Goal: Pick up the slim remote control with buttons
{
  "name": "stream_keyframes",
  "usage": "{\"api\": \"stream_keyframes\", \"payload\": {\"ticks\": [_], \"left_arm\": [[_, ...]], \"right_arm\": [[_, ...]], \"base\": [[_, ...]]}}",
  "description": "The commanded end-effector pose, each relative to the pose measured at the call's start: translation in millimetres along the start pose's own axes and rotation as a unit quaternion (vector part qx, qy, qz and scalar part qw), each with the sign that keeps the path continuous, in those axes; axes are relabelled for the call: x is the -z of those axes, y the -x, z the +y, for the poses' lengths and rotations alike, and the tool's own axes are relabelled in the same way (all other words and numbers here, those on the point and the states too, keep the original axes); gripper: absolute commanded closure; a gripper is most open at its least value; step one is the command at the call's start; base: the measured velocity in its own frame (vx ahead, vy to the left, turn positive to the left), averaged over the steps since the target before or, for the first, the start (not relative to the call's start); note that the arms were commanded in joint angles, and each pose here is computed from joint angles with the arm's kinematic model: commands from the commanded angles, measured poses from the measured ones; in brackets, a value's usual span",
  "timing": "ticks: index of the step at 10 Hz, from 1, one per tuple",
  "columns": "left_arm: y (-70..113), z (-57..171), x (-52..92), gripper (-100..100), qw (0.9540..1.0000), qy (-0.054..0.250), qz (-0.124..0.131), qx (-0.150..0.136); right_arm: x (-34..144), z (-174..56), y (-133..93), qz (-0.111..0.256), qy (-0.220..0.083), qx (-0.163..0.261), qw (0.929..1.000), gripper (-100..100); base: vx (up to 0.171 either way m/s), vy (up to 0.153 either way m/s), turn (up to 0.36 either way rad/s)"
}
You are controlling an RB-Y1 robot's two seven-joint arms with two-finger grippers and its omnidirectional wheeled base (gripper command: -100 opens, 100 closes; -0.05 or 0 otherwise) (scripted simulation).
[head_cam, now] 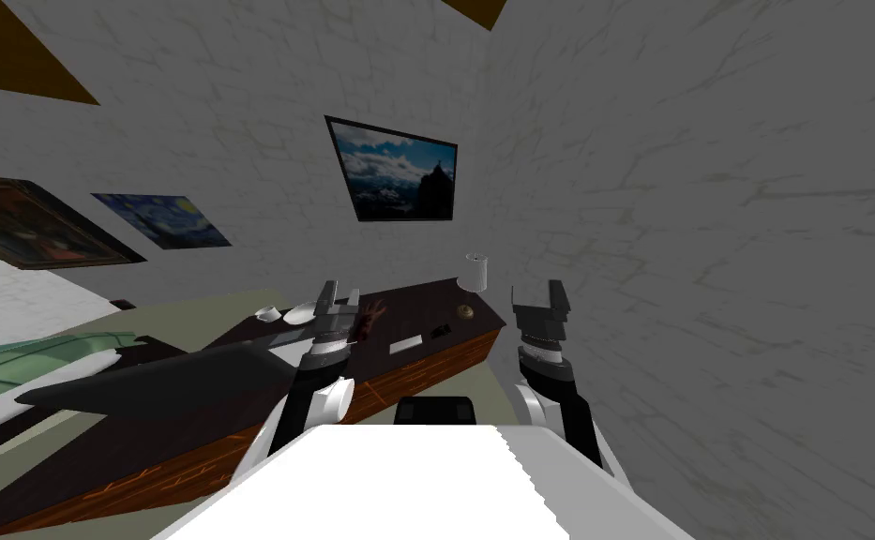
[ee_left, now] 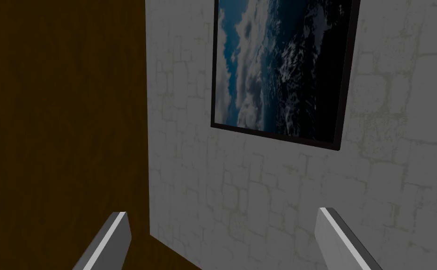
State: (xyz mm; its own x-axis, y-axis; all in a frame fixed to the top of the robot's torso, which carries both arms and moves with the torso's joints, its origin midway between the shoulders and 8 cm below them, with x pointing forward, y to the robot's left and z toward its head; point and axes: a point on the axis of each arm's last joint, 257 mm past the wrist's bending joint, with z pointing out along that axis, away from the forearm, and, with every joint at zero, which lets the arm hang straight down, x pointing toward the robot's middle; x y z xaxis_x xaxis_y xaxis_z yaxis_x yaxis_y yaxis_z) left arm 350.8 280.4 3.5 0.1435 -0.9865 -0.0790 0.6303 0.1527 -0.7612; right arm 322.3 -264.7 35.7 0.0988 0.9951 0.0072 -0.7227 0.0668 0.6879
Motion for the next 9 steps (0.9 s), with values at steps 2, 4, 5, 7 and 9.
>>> {"api": "stream_keyframes", "payload": {"ticks": [2,4,5,7,9], "left_arm": [[0.1,24.8,-1.9,-100,0.9991,0.034,0.021,-0.015],[1.8,36.8,-2.6,-100,0.9981,0.051,0.026,-0.021],[4.6,50.7,-3.0,-100,0.9967,0.07,0.03,-0.027],[8.5,66.4,-3.3,-100,0.9946,0.092,0.032,-0.034],[13.8,83.5,-3.1,-100,0.9918,0.117,0.033,-0.041]], "right_arm": [[-0.1,0.0,0.0,0.0,0.0,0.0,1.0,0],[-0.1,0.0,-0.1,0.0,0.0,0.0,1.0,0],[0.0,0.0,0.0,0.0,0.0,0.0,1.0,0],[0.0,0.0,0.0,0.0,0.0,0.0,1.0,0],[0.0,0.0,0.0,0.0,0.0,0.0,1.0,0]], "base": [[-0.109,-0.016,-0.085],[-0.1,-0.006,-0.072],[-0.055,-0.002,-0.079],[-0.058,0.001,-0.103],[-0.045,0.003,-0.078]]}}
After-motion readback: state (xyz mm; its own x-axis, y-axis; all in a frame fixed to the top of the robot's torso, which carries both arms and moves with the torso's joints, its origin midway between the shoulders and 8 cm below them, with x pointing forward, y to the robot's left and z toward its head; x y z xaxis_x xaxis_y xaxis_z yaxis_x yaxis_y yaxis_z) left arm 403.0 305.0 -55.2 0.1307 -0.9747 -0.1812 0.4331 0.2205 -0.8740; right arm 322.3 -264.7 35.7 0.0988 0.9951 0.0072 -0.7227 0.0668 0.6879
